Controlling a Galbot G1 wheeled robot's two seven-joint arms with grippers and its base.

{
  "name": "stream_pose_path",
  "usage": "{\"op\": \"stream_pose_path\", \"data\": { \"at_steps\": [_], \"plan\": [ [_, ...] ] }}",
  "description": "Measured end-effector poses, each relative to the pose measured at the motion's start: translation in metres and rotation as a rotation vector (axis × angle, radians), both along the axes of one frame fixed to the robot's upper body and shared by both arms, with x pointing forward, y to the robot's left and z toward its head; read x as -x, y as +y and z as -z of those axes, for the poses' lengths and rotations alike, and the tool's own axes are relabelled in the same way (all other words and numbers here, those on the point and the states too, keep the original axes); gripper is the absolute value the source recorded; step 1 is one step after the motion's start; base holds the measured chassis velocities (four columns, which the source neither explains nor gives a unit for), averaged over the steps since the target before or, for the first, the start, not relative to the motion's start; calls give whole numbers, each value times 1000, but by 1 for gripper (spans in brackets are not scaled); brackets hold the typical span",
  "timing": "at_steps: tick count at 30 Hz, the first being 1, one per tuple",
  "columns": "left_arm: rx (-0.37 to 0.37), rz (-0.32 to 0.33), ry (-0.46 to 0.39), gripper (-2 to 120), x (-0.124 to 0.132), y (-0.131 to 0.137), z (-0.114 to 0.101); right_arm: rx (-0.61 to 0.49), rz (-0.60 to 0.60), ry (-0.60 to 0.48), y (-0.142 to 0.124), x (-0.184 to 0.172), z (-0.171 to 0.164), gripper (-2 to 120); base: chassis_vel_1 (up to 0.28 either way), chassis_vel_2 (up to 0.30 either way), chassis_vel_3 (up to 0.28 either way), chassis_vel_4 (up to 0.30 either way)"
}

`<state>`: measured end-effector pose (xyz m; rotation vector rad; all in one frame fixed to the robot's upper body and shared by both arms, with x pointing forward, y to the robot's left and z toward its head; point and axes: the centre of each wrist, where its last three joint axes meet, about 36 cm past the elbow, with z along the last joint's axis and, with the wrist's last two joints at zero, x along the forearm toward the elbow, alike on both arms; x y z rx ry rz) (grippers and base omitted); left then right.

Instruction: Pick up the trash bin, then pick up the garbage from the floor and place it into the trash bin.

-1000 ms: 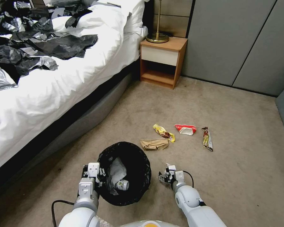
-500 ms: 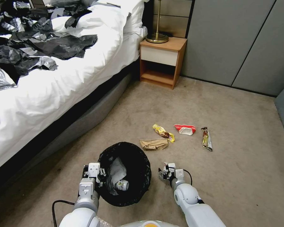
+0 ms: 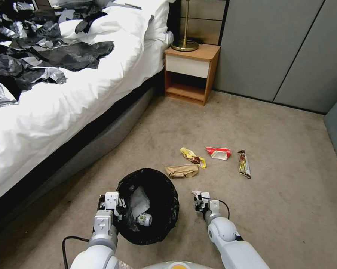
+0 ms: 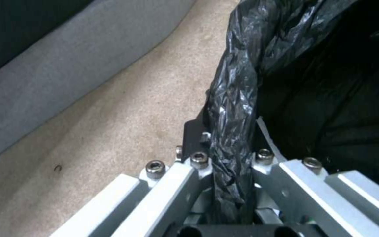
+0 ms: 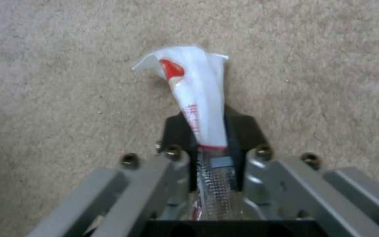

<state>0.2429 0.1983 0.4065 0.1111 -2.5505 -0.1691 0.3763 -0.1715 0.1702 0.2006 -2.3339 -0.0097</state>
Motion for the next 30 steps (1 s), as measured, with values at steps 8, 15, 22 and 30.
{"op": "stream_pose_path", "data": {
  "at_steps": [8,15,22,30],
  "plan": [
    [1,1,1,0,0,0,0,8,-9,-13,1,0,0,0,0,0,0,0],
    [3,2,-1,0,0,0,0,10,-14,-31,1,0,-4,0,0,0,0,0],
    [5,4,-4,0,-3,0,1,-7,-23,-114,0,-2,-33,0,0,0,0,0],
    [9,7,-3,0,-3,-2,1,-66,-83,-393,5,16,-114,0,0,0,0,0]
  ]
}}
